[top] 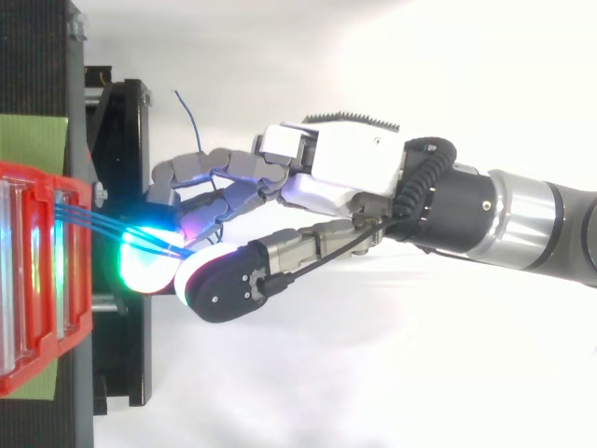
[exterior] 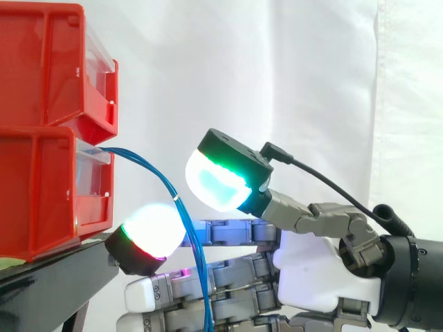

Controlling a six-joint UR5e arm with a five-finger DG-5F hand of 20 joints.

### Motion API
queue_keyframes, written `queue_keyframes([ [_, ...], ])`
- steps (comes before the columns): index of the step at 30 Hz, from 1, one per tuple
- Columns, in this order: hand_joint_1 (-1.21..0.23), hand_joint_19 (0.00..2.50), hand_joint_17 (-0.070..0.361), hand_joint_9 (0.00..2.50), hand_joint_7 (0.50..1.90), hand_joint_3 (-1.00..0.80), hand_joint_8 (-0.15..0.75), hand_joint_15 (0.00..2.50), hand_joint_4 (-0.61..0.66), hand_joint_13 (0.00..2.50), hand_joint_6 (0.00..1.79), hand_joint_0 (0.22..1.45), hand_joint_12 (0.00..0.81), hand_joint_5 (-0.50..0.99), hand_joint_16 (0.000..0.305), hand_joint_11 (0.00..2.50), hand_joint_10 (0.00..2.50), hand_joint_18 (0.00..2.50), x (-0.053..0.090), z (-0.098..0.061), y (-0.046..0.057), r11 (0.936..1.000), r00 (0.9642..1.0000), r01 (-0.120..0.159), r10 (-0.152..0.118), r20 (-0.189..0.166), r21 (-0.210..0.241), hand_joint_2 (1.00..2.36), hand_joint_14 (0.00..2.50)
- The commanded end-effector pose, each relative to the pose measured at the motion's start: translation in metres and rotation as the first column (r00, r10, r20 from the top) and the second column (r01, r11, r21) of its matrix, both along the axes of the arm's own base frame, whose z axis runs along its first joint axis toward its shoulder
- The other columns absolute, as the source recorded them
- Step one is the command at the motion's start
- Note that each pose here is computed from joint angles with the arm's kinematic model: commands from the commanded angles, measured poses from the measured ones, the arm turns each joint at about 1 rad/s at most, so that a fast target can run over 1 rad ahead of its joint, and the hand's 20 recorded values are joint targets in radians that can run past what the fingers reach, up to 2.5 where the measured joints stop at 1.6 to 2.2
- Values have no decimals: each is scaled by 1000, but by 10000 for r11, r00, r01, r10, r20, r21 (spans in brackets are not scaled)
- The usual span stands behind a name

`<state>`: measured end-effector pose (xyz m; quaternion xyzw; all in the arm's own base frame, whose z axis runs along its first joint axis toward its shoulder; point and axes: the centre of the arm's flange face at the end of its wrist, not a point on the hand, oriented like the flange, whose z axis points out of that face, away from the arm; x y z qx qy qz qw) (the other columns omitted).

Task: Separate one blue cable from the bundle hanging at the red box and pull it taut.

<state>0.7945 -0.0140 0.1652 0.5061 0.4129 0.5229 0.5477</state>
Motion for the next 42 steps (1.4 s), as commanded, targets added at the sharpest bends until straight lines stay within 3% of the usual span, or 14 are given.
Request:
queue_keyframes([
  [1, -620, 176, 66, 774, 1197, -359, 295, 211, 175, 685, 527, 650, 296, -132, 29, 316, 10, 446, 0, 1, 3, 10000, 9999, -24, 24, -105, -31, 1013, 8],
  [10, -606, 180, 66, 774, 1094, -399, 296, 218, 174, 686, 596, 636, 295, -144, 29, 334, 10, 448, 3, 6, 3, 10000, 9999, -59, 59, -86, -2, 1009, 8],
  [14, -534, 198, 67, 778, 1090, -458, 299, 224, 180, 682, 599, 604, 293, -141, 30, 329, 10, 443, 1, 4, 4, 9999, 9991, -153, 151, -398, -57, 1004, 9],
  [18, -517, 199, 68, 777, 1092, -458, 301, 225, 178, 687, 602, 599, 299, -138, 30, 333, 10, 440, 1, 7, 2, 9997, 9989, -214, 211, -411, -70, 1004, 9],
  [30, -538, 196, 68, 797, 1030, -434, 307, 227, 172, 694, 652, 615, 298, -142, 30, 337, 10, 445, -1, 15, -1, 9997, 9989, -209, 204, -416, -120, 1006, 10],
  [36, -586, 191, 67, 793, 1002, -393, 303, 231, 154, 699, 681, 628, 297, -150, 30, 351, 11, 455, -4, 20, -4, 9997, 9979, -180, 169, -630, -171, 1010, 9],
  [39, -647, 196, 68, 785, 908, -348, 300, 226, 146, 698, 751, 629, 300, -177, 30, 353, 11, 456, -3, 21, -5, 9997, 9980, -164, 153, -614, -168, 1013, 9],
  [42, -681, 196, 68, 777, 900, -344, 296, 227, 147, 692, 782, 630, 299, -189, 30, 360, 11, 455, -4, 20, -9, 9998, 9980, -118, 107, -630, -171, 1013, 9],
])
